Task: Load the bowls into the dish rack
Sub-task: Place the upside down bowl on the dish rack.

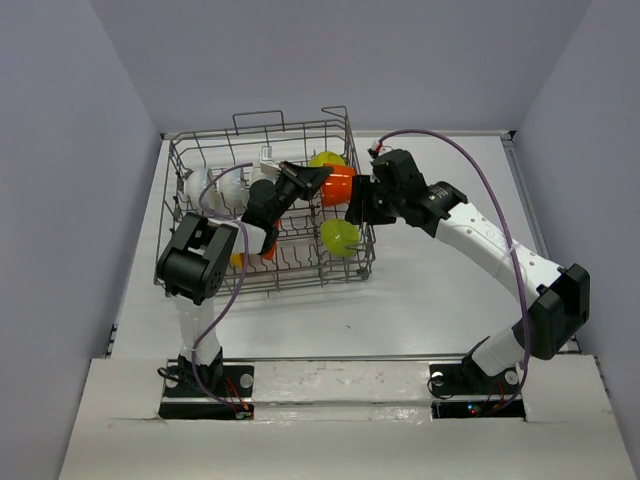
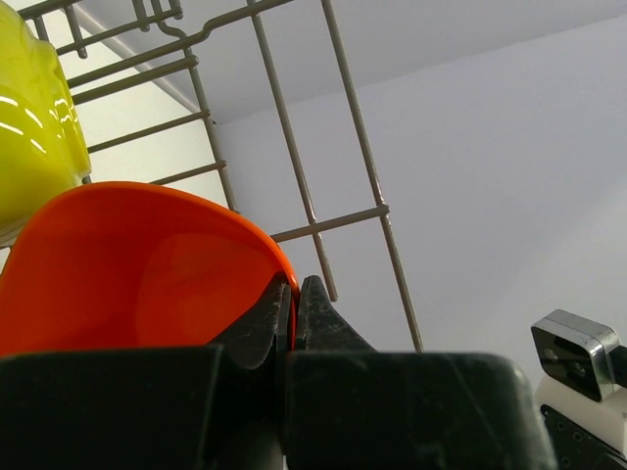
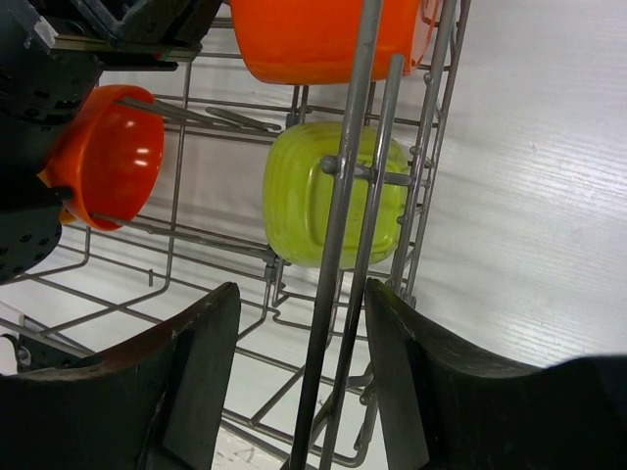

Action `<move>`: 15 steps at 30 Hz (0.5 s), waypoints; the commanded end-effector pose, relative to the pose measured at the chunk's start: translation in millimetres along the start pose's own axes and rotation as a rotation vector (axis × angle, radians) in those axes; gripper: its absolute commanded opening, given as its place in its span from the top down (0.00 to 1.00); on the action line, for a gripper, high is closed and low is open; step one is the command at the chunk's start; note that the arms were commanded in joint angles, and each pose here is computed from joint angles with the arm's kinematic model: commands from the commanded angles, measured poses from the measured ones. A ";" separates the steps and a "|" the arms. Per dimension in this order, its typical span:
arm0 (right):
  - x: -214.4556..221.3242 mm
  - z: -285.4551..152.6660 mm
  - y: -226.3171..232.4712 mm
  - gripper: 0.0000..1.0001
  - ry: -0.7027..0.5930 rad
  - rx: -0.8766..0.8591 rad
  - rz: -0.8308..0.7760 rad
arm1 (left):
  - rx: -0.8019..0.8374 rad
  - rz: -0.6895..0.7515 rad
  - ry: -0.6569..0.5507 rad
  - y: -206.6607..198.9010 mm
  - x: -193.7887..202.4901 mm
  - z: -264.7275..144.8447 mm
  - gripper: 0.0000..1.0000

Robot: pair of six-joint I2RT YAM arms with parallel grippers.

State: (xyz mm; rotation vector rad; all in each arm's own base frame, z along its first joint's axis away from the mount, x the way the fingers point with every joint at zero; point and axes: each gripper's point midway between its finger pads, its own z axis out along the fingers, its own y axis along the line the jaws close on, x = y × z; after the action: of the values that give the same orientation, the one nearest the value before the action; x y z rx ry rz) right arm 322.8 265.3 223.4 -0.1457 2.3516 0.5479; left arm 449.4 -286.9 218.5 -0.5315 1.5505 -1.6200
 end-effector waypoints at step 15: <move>-8.1 -1.3 4.0 0.41 -0.035 -0.005 -0.020 | 0.403 0.107 -0.089 -101.4 -11.7 -11.0 0.97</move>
State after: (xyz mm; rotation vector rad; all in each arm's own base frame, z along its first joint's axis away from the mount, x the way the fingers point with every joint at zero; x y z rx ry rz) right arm 323.5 264.5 223.3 -0.1430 2.3500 0.5417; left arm 451.7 -291.6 214.4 -0.5437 1.5516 -1.6220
